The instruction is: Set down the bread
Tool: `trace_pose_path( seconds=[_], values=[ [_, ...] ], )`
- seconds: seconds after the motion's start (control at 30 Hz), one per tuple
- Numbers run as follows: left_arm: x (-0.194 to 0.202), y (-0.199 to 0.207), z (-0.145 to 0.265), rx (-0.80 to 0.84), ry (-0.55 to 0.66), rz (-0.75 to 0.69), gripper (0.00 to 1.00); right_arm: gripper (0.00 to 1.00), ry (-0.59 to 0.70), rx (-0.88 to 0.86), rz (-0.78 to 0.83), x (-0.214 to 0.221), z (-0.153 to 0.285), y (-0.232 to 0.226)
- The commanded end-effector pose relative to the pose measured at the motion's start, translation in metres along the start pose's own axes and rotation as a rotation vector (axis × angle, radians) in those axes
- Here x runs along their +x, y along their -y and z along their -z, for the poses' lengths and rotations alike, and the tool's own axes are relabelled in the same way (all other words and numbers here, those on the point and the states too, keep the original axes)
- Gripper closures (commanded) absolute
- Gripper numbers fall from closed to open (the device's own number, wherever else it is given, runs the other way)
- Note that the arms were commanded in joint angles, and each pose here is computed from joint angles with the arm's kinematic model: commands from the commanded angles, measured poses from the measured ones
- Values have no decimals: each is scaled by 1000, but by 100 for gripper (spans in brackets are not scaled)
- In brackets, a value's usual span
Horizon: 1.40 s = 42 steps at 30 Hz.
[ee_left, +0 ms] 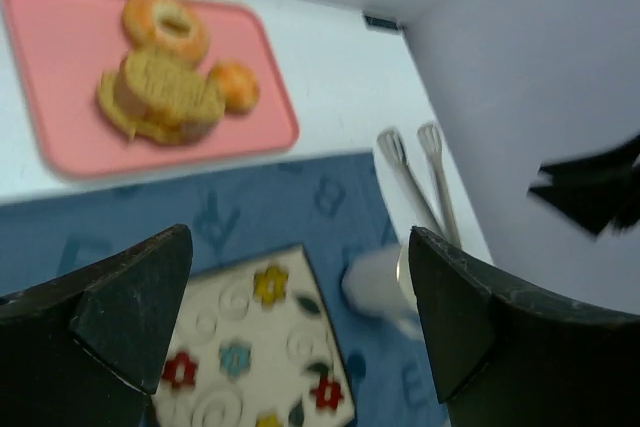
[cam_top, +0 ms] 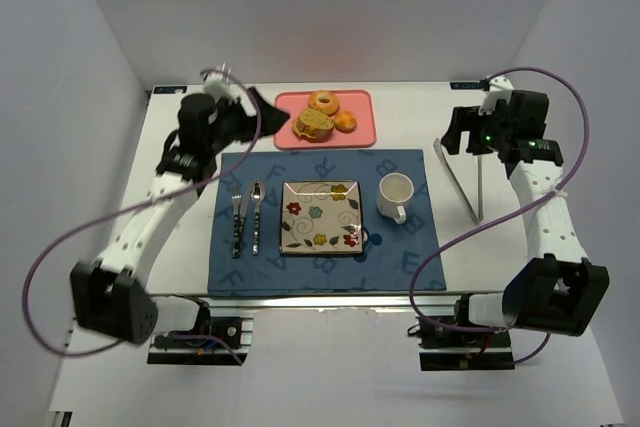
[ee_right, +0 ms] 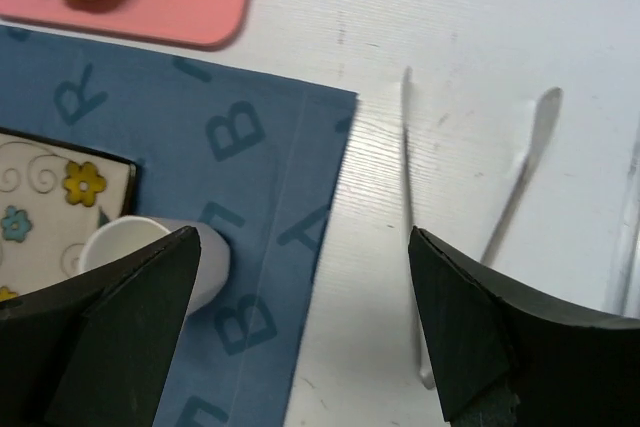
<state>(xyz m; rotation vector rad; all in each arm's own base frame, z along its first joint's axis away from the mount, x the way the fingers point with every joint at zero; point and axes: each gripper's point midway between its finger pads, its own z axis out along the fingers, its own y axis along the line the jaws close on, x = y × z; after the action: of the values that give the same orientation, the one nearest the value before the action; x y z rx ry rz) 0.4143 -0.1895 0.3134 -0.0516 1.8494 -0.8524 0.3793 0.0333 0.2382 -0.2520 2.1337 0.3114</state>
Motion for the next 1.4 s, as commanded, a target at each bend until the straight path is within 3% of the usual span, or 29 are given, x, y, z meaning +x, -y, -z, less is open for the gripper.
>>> trace_pose_path(
  seconds=[0.0,0.03,0.1,0.17,0.27,0.3,0.33,0.4,0.47,0.5,0.97,1.37],
  values=[
    [24,-1,57,-24,10,-20,2,11,44,87,38,-11,20,28],
    [43,-12,67,-59,-23,-2,2,11,30,56,93,-1,24,33],
    [43,-8,91,-66,18,-4,2,11,-27,52,214,18,24,41],
    [62,-21,103,-112,-3,27,2,13,-117,97,184,48,16,61],
    [80,-29,121,-133,-5,49,2,39,-215,113,125,87,13,83],
    [88,-32,125,-143,-21,56,2,59,-243,142,119,95,13,91],
    [91,-33,128,-148,-22,58,2,62,-270,152,118,104,11,96],
    [101,-39,137,-164,-29,62,2,56,-316,165,114,120,10,102],
    [110,-43,141,-171,-35,66,2,16,-353,155,125,131,7,104],
    [113,-44,142,-171,-40,68,2,11,-372,153,122,138,7,104],
    [125,-53,140,-195,-86,56,2,11,-518,77,67,199,-36,113],
    [126,-55,133,-204,-103,75,2,11,-482,121,93,176,-91,133]
  ],
)
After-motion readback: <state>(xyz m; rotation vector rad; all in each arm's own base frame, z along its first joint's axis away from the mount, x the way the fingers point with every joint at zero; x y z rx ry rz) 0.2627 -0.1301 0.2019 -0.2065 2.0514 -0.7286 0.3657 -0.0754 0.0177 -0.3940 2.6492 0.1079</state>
